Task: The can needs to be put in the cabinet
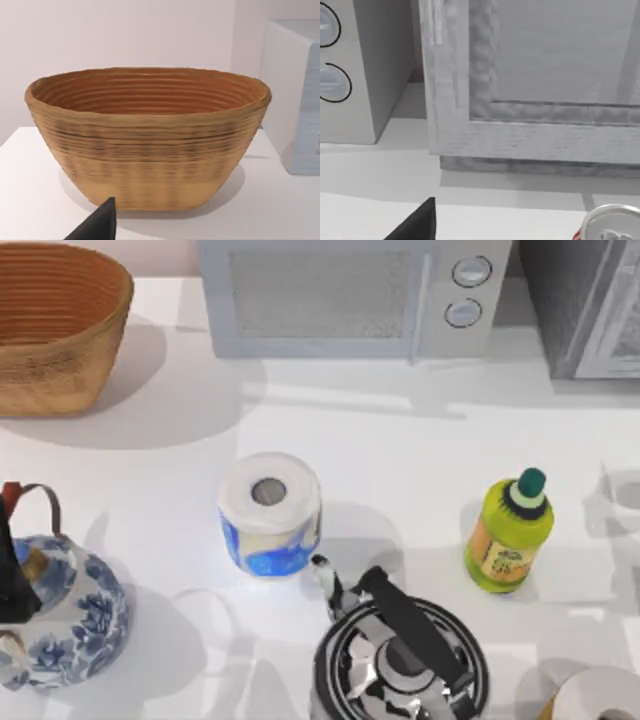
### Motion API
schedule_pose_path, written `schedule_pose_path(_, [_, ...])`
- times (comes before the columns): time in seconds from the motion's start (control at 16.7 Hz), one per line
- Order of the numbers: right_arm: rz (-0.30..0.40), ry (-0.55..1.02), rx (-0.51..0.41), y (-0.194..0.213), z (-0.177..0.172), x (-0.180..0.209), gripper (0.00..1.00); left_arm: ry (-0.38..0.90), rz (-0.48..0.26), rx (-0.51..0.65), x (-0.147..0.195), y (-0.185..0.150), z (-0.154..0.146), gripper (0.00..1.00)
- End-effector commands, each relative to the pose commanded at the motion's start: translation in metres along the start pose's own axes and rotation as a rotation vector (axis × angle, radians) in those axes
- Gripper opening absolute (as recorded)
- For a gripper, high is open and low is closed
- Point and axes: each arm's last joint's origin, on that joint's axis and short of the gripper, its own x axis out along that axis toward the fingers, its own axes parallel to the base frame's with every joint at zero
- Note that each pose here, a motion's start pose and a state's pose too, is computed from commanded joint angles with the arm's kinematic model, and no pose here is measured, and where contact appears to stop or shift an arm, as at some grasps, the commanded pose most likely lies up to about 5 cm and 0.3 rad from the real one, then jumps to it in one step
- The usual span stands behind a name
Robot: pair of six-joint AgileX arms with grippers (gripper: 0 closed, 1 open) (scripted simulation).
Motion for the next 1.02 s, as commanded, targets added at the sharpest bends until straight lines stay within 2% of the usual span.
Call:
schedule_pose_path(0.24, [-0.005, 0.029, 0.007, -0.01, -0.036, 0.018, 1.0, 0.0, 0.0, 0.0, 0.0, 0.0, 0.0, 1.0])
schedule_pose_path(0.54, [-0.035, 0.056, 0.018, -0.02, -0.07, 0.02, 1.0, 0.0, 0.0, 0.0, 0.0, 0.0, 0.0, 1.0])
schedule_pose_path(1.02, [-0.045, 0.065, 0.02, -0.022, -0.076, 0.018, 1.0, 0.0, 0.0, 0.0, 0.0, 0.0, 0.0, 1.0])
